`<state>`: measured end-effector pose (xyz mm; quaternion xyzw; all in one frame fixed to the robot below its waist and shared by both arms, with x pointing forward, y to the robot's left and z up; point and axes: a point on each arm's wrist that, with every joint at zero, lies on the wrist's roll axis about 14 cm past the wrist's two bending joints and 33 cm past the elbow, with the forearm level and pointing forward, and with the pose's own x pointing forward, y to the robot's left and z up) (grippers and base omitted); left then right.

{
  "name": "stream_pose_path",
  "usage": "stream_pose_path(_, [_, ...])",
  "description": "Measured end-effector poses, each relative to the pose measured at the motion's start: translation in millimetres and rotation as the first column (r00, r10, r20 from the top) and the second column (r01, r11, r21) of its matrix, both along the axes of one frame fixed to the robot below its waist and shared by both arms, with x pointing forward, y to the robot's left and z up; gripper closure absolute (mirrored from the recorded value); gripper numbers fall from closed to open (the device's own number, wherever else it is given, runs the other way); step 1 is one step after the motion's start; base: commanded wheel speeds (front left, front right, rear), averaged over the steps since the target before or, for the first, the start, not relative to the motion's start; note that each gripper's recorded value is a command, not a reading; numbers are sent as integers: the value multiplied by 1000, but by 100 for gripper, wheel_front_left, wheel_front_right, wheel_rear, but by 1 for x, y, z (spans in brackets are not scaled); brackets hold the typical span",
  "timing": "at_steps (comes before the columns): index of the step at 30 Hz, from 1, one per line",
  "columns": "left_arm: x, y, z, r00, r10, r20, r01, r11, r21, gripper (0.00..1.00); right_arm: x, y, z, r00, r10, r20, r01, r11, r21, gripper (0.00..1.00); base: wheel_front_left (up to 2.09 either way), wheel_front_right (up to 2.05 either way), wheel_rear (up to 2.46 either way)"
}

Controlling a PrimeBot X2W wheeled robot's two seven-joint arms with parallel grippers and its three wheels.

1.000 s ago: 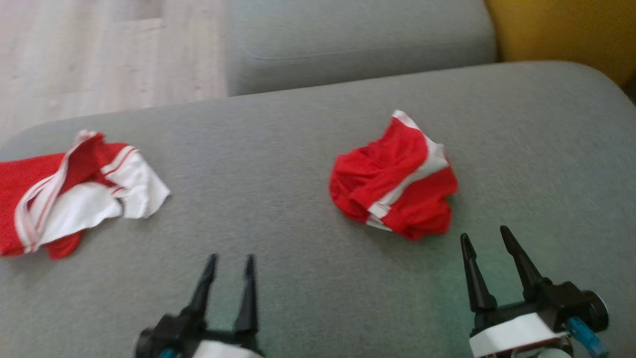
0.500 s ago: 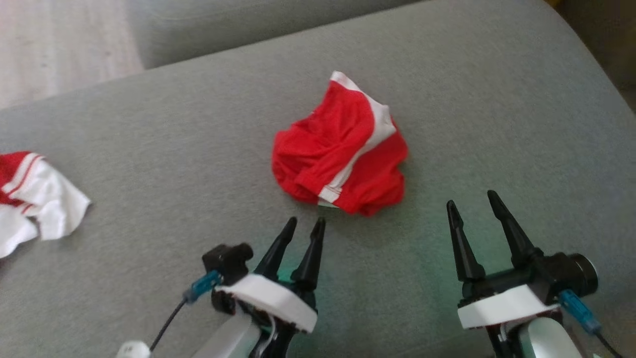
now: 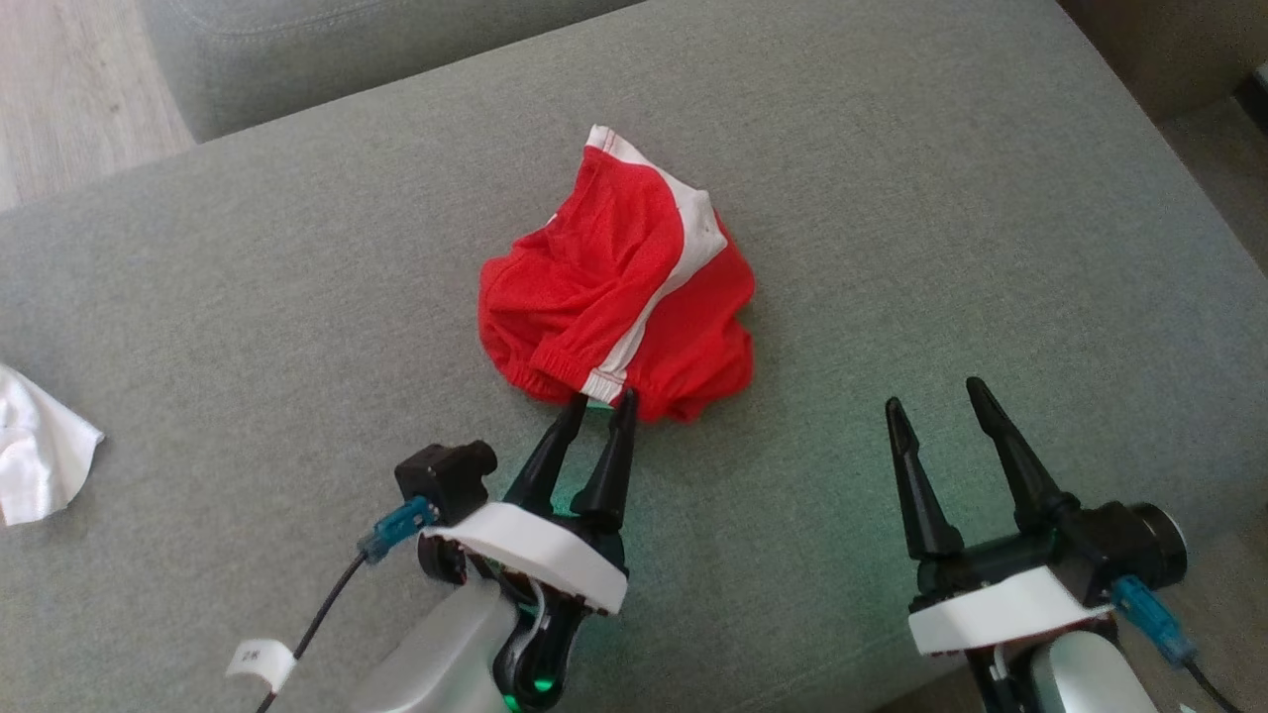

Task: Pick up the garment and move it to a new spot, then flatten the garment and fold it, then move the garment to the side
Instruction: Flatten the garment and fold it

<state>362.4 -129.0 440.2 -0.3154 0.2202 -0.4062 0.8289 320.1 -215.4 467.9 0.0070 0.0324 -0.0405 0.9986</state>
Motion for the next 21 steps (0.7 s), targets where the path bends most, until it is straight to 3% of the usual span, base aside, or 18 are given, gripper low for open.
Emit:
stream_pose_path(2, [0,0,2,1000,3,6,-3,1000,-1,17,0,0,1,1000,0,5,0,1000,0,0,0,0,0])
stream_pose_path(4, [1,1,5,1000,7,14,-7,1000,-7,56,-1,0,2,1000,1,9,-1,1000,0,0,0,0,0])
stream_pose_path(5, [1,1,7,1000,10,19,-10,1000,-11,85,0,1,3,1000,3,10,-3,1000,1,0,0,0,0])
stream_pose_path(6, [3,1,11,1000,17,25,-17,1000,-21,100,0,2,3,1000,6,11,-6,1000,0,0,0,0,0])
stream_pose_path(16, [-5,5,45,993,25,113,-16,997,-80,100,5,15,7,998,51,31,-51,999,9,0,0,0,0])
stream_pose_path(21, [-14,39,36,984,47,170,-46,999,-8,100,10,27,6,995,92,34,-93,996,19,0,0,0,0])
